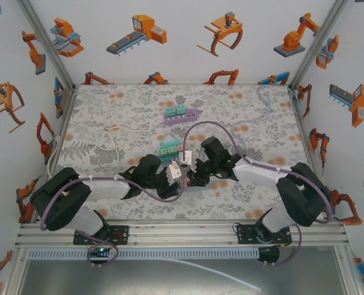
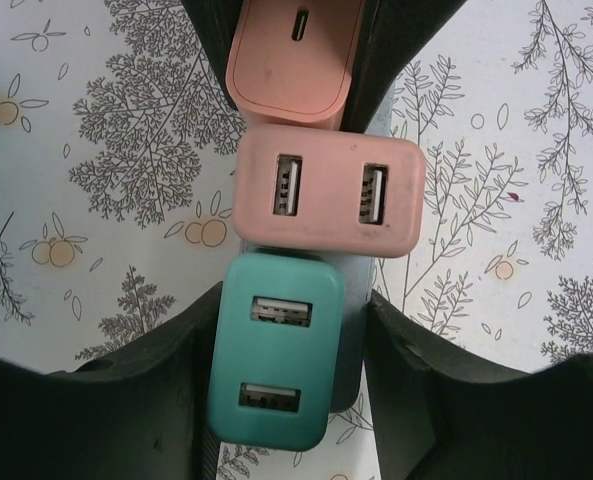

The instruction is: Pull the plug off the socket

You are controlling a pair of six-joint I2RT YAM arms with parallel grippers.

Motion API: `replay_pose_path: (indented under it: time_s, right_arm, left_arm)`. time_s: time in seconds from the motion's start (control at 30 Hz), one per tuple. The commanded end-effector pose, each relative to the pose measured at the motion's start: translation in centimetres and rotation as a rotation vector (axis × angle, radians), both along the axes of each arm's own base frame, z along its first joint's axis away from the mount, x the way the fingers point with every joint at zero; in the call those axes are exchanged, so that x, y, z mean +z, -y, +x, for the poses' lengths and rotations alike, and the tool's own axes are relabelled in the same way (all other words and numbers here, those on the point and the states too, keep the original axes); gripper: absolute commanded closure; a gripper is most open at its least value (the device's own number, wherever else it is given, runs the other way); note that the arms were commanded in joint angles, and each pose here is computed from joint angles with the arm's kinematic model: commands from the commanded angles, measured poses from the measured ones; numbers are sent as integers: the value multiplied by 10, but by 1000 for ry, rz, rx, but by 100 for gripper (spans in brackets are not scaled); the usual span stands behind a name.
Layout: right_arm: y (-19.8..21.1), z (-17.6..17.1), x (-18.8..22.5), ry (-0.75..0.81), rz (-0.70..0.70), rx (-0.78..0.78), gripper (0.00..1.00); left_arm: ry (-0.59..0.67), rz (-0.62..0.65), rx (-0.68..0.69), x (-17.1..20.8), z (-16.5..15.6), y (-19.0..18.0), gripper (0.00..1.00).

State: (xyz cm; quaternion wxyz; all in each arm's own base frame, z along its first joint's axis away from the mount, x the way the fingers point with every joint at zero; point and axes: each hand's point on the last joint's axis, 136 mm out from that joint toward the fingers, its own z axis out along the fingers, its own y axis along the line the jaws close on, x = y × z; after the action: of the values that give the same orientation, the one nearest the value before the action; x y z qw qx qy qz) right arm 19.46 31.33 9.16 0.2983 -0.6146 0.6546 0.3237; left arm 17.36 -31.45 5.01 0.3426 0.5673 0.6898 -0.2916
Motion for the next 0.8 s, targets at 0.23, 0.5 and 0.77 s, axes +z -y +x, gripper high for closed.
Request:
replay_pose_path:
  time_s: [0.23,0.5,0.77]
  right_arm:
    - [-18,-55,18,134,-91,337,100]
    - [-24,-55,19,93,-11,288,100]
    - [-21,-42,50,51,164,182,100]
  left_arm:
    - [-140,269,143,-60,3,-33,100]
    - [-316,353,188,-48,-5,-29,100]
    - [-354,389,314,-64,-3,-44,100]
